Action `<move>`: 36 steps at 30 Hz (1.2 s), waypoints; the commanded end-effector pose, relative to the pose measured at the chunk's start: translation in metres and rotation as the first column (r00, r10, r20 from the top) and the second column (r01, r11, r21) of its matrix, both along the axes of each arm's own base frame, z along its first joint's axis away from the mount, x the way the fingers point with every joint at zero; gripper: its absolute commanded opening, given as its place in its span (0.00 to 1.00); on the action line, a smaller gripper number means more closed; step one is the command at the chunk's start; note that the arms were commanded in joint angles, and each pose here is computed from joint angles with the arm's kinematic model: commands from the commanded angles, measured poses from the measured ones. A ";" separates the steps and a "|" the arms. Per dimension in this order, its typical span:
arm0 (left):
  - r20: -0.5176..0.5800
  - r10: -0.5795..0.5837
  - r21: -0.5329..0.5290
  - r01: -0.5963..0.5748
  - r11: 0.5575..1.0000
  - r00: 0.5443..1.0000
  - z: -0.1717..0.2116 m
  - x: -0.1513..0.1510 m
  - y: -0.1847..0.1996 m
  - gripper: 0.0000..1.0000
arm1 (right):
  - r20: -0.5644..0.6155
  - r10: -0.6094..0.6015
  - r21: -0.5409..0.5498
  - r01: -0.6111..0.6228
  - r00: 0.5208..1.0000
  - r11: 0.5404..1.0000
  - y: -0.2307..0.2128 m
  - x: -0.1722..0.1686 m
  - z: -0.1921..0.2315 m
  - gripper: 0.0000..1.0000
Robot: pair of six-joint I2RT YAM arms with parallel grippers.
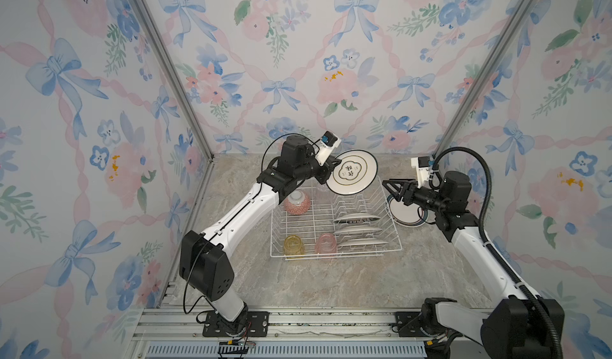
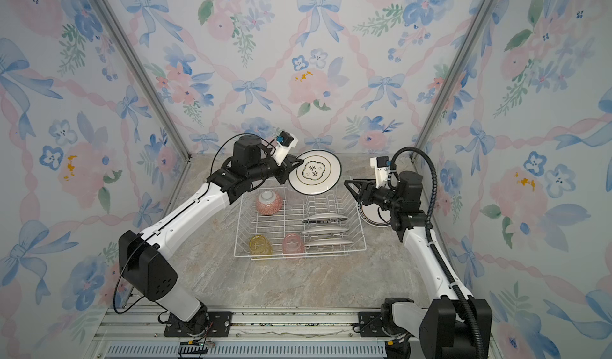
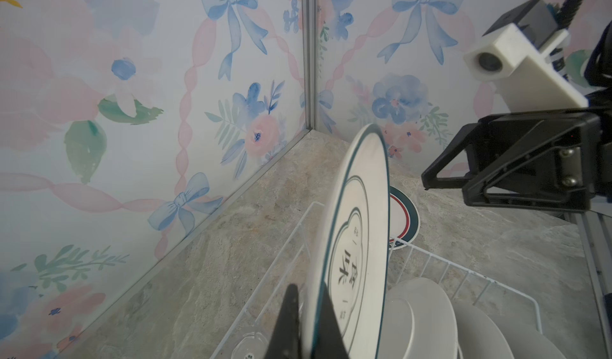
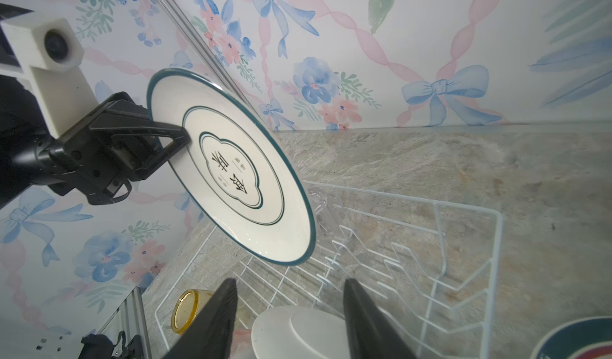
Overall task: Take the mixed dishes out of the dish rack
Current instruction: 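Lift the scalloped-center plate toward the right gripper while the right gripper grasps its rim, then carry the plate with the right gripper onto the first plate while the left gripper withdraws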
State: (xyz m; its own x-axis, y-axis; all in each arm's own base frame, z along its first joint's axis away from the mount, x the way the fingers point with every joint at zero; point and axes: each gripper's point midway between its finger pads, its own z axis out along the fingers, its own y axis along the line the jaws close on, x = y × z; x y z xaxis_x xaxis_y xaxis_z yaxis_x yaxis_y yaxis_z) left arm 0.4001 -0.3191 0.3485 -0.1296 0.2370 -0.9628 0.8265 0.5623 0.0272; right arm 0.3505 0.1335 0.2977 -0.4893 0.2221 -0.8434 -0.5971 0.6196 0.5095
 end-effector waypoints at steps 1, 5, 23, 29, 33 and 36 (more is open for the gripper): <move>-0.028 -0.110 -0.142 0.105 0.984 0.993 0.030 -0.013 -0.010 0.00 | 0.044 0.077 0.019 -0.078 0.996 0.997 0.014 -0.008 0.010 0.54; -0.057 -0.170 -0.190 0.156 0.969 0.984 0.029 -0.014 -0.017 0.00 | 0.043 0.089 0.029 -0.091 0.995 0.995 0.019 -0.006 0.008 0.54; -0.146 -0.331 -0.315 0.273 0.909 0.932 0.012 -0.010 -0.044 0.00 | 0.080 0.144 0.088 -0.151 0.986 0.985 0.036 -0.002 0.023 0.02; -0.176 -0.307 -0.310 0.243 0.919 0.935 0.009 -0.007 -0.043 0.19 | 0.056 0.099 0.089 -0.104 0.993 0.991 0.031 0.003 0.023 0.00; -0.173 -0.294 -0.291 0.236 0.927 0.940 0.008 -0.008 -0.040 0.38 | 0.026 0.043 0.094 -0.045 0.999 0.995 0.021 0.013 0.019 0.00; -0.146 -0.262 -0.267 0.217 0.939 0.954 0.014 -0.011 -0.034 0.44 | -0.010 -0.006 0.116 0.007 1.000 0.993 0.006 0.021 0.015 0.00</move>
State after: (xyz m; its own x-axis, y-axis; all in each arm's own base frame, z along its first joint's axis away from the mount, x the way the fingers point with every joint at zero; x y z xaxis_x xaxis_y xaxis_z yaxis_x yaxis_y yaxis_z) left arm 0.3952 -0.3577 0.3441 -0.3301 0.0437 -0.9429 0.9038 0.3028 -0.3023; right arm 0.3591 0.1553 0.3055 -0.5102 0.2680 -0.8172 -0.6321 0.5276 0.5676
